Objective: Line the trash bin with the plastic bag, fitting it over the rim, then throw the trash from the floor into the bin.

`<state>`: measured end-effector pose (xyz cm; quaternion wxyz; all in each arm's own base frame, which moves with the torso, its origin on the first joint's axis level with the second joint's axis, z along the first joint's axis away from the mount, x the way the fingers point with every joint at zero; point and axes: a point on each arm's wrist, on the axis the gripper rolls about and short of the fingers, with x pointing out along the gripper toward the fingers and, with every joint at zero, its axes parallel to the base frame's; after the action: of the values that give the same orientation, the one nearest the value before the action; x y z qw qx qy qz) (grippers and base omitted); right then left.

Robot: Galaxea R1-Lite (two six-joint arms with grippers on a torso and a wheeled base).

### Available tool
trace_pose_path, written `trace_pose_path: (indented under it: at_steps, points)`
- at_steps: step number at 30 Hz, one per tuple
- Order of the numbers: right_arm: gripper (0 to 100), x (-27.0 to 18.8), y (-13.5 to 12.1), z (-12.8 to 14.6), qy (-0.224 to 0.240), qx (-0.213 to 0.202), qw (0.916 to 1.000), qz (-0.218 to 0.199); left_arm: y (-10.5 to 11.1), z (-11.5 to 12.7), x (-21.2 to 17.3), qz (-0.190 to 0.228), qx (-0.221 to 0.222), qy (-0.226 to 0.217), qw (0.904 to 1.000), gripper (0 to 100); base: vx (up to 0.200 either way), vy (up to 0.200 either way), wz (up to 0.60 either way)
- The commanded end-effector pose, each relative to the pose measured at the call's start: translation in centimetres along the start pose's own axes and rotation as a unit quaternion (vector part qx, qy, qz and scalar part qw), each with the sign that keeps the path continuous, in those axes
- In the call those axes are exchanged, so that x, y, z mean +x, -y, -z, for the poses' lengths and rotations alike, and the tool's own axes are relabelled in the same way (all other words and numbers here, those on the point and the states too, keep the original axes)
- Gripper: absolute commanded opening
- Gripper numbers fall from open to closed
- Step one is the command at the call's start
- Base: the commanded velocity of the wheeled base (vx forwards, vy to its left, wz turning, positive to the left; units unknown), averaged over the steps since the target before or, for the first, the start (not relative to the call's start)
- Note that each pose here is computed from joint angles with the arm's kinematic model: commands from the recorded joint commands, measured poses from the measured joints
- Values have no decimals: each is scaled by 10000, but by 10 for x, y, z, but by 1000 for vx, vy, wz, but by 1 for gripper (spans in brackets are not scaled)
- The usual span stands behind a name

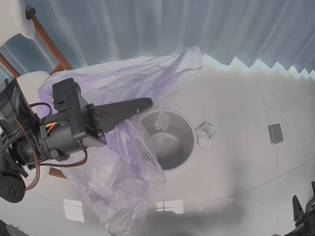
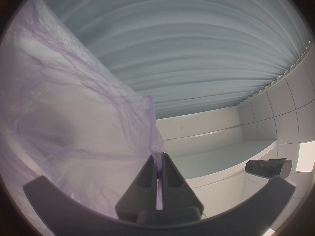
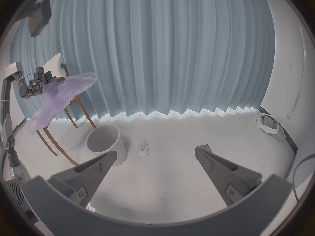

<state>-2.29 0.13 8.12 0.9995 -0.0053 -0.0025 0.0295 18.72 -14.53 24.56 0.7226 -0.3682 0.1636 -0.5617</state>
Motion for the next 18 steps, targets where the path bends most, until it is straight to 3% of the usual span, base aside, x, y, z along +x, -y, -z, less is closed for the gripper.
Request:
trace_pose_path:
  at_steps: [1, 7, 18]
  points:
    - [100, 0, 0, 5, -8, -1, 10000, -5, -8, 6, 14, 59, -142, -173, 9997, 0, 0, 0, 0]
    - [100, 0, 0, 5, -8, -1, 10000, 3, -4, 13, 34, 397, -468, -332, 9976, 0, 0, 0, 0]
    - [100, 0, 0, 5, -8, -1, 10000, 3, -9, 10, 54, 526, -421, -361, 9971, 0, 0, 0, 0]
